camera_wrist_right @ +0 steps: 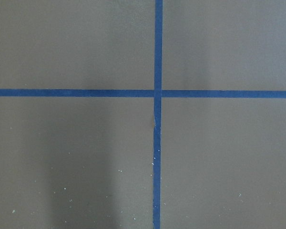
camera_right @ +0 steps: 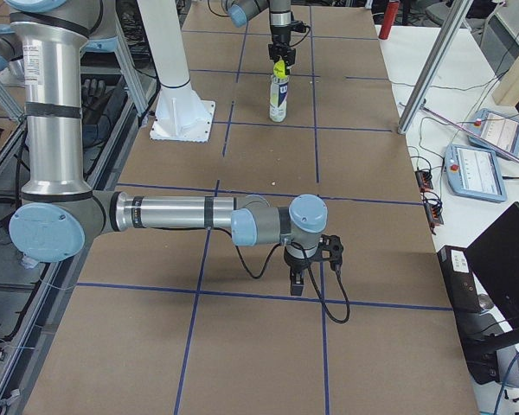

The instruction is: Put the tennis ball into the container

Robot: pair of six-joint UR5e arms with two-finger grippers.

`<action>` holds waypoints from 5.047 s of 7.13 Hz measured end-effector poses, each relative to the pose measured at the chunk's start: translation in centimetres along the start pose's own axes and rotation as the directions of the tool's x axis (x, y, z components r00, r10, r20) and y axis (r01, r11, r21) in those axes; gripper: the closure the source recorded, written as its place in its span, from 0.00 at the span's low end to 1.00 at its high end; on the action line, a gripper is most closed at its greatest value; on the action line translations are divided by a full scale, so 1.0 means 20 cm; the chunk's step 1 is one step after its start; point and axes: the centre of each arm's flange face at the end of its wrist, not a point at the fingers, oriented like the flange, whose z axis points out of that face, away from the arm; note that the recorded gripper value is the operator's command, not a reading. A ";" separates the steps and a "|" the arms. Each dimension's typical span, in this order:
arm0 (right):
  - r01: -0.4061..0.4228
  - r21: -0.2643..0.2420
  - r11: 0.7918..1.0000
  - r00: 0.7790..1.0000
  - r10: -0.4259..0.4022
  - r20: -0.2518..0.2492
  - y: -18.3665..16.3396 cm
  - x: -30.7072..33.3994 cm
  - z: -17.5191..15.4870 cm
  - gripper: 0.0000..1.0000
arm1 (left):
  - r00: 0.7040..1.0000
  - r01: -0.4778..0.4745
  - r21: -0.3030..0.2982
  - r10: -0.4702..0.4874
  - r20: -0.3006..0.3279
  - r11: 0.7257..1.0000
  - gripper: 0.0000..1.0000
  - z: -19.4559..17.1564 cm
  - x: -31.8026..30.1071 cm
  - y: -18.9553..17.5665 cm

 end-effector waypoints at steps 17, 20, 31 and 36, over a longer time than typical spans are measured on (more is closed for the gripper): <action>0.000 0.000 1.000 1.000 0.000 0.000 0.00 0.00 0.00 0.00 | 0.819 -0.562 0.058 0.545 0.182 0.825 0.00 -0.19 -0.87 -1.10; 0.000 0.000 1.000 1.000 0.000 0.000 0.00 0.00 0.00 0.00 | 0.657 -0.733 -0.046 0.725 0.206 0.678 0.00 -0.38 -1.86 -2.08; 0.000 0.000 1.000 1.000 0.000 0.000 0.00 0.00 0.00 0.00 | 0.687 -0.674 -0.131 0.682 0.253 0.727 0.00 -0.90 -2.61 -2.69; 0.000 0.000 1.000 1.000 0.000 0.000 0.00 0.00 0.00 0.00 | 0.674 -0.691 -0.115 0.693 0.256 0.714 0.00 -0.95 -2.63 -2.56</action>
